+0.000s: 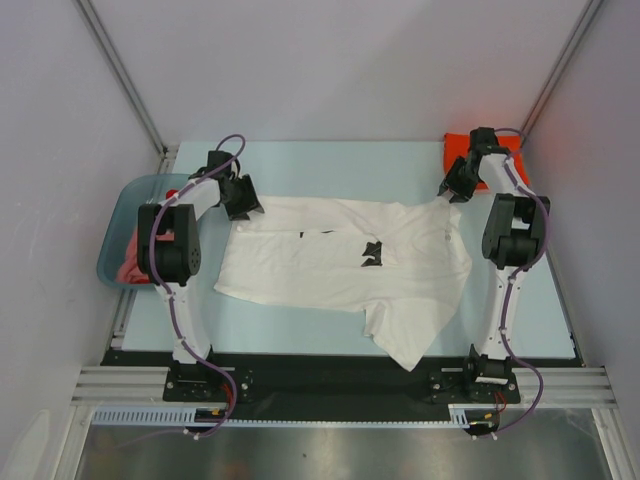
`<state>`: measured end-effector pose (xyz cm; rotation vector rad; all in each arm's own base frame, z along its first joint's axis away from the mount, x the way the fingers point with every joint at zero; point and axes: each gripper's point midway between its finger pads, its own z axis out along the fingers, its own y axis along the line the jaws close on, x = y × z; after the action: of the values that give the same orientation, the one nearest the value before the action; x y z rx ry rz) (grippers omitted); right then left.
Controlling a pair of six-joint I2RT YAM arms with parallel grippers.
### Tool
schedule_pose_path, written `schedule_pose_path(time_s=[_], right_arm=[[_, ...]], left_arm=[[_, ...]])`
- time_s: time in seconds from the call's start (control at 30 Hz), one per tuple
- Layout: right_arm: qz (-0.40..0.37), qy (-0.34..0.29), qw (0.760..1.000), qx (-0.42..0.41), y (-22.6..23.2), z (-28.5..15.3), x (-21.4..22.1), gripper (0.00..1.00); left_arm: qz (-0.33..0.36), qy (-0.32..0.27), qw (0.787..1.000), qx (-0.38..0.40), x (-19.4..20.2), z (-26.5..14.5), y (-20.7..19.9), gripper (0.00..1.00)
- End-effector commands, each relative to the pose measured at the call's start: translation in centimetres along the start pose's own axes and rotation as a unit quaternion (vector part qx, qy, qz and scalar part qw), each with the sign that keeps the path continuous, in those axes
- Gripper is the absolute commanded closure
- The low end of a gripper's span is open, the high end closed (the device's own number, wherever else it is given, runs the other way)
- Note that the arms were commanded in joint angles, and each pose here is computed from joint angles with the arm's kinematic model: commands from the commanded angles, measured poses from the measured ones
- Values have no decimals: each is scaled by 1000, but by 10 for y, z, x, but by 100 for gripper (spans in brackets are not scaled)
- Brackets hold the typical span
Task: Fold and stack the t-shirts
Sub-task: Fold the tshirt
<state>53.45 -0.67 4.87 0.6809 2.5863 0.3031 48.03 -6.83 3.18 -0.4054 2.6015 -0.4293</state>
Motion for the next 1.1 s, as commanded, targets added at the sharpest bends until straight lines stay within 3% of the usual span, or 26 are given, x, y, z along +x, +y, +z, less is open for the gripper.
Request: schedule_pose_path(time_s=[0.0, 0.1, 0.13, 0.17, 0.27, 0.37, 0.53, 0.67, 0.73, 0.87, 0.97, 1.07], right_arm=[[3, -8, 1000, -8, 3, 1, -10, 54], [29, -5, 1000, -3, -5, 5, -10, 62], [33, -8, 999, -5, -6, 4, -11, 67], [38, -5, 999, -5, -9, 4, -9, 80], [41, -49, 998, -6, -18, -8, -20, 92], [55, -100, 993, -10, -24, -30, -39, 95], [87, -117, 989, -7, -42, -29, -32, 97], [99, -129, 987, -22, -45, -23, -33, 91], [96, -127, 987, -28, -43, -22, -38, 80], [81, -103, 991, -19, -48, -27, -36, 69], [65, -86, 994, 17, -60, -46, -34, 56], [52, -78, 994, 47, -66, -77, -25, 50]], left_arm=[[8, -9, 1000, 6, -8, 1, -1, 44], [8, -7, 1000, 6, -8, 3, 0, 44], [7, -7, 1000, 5, -8, 3, 0, 44], [8, -4, 1000, 1, -6, 3, 2, 45], [6, -1, 1000, -7, -4, 5, 6, 44], [5, 4, 1000, -11, -1, 9, 9, 44], [4, 6, 1000, -11, 2, 11, 10, 44], [6, 5, 1000, -11, 1, 13, 10, 44], [8, 3, 1000, -10, -2, 11, 9, 44], [15, -7, 1000, -4, -10, 1, 2, 44], [27, -23, 999, 0, -20, -15, -7, 44], [48, -37, 998, 13, -23, -35, -25, 42]])
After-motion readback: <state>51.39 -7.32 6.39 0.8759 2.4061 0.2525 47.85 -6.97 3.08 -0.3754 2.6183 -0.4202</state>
